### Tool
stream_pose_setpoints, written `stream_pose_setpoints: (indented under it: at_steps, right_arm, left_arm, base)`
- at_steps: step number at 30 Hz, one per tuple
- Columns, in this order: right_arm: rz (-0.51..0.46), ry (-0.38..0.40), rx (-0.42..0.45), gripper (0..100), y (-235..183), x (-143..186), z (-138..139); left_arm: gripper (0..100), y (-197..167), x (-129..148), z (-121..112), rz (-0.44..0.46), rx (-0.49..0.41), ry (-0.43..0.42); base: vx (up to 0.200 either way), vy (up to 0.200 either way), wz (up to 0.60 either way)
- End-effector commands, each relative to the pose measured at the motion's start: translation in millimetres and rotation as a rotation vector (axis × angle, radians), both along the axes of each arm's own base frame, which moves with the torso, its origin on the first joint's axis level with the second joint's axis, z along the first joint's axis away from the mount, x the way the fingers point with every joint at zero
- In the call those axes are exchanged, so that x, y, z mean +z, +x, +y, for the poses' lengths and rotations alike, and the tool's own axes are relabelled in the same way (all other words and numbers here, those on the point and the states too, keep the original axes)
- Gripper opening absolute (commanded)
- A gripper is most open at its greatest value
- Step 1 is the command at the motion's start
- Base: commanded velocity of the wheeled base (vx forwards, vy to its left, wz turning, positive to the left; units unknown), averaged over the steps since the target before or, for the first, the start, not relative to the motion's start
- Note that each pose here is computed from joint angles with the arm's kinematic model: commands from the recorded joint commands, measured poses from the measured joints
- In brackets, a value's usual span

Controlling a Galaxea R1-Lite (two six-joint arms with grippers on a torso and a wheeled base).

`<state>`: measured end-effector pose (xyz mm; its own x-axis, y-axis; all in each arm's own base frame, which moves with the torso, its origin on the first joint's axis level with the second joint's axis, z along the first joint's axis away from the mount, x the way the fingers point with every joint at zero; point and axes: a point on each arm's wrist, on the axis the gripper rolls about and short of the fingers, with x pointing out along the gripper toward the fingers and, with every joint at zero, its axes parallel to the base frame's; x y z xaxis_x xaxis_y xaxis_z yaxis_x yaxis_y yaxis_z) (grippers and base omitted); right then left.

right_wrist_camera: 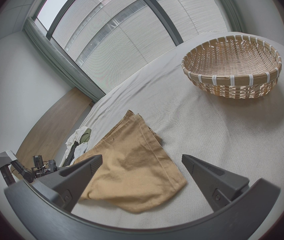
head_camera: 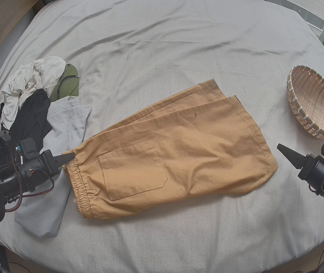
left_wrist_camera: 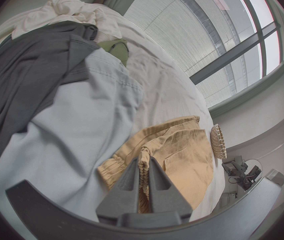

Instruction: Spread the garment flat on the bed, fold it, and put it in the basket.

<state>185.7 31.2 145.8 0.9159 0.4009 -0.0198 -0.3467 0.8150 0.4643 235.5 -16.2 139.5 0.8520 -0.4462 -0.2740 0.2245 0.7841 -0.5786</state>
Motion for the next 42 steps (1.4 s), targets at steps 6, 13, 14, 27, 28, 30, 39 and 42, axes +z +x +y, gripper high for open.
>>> stream_pose_setpoints:
  at_steps: [6,13,14,27,28,30,39,42]
  right_arm:
    - [0.000,-0.002,0.002,100,0,0,0]
    - [0.002,-0.002,0.003,100,0,0,1]
    - [0.002,-0.002,0.003,100,0,0,1]
    - [-0.099,0.009,0.050,100,41,24,18]
    - [-0.102,0.009,0.052,100,48,25,20]
    - [-0.108,0.009,0.052,100,59,26,22]
    - [-0.083,-0.003,0.081,100,122,40,43]
    - [-0.082,-0.004,0.104,100,143,46,56]
  left_arm:
    - [0,-7,-6,7,0.028,0.029,-0.002]
    - [0,-7,-7,8,0.032,0.034,-0.003]
    - [0,-7,-7,8,0.032,0.034,-0.003]
    - [100,-28,10,10,-0.011,0.057,-0.074]
    - [100,-31,10,10,-0.010,0.058,-0.076]
    - [100,-35,9,10,-0.008,0.056,-0.076]
    - [100,-51,14,6,-0.006,0.015,-0.150]
    - [100,-52,15,5,0.007,0.001,-0.192]
  base:
    - [0.000,0.000,0.00]
    - [0.000,0.000,0.00]
    - [0.000,0.000,0.00]
    - [0.000,0.000,0.00]
    - [0.000,0.000,0.00]
    - [0.000,0.000,0.00]
    - [0.000,0.000,0.00]
    - [0.000,0.000,0.00]
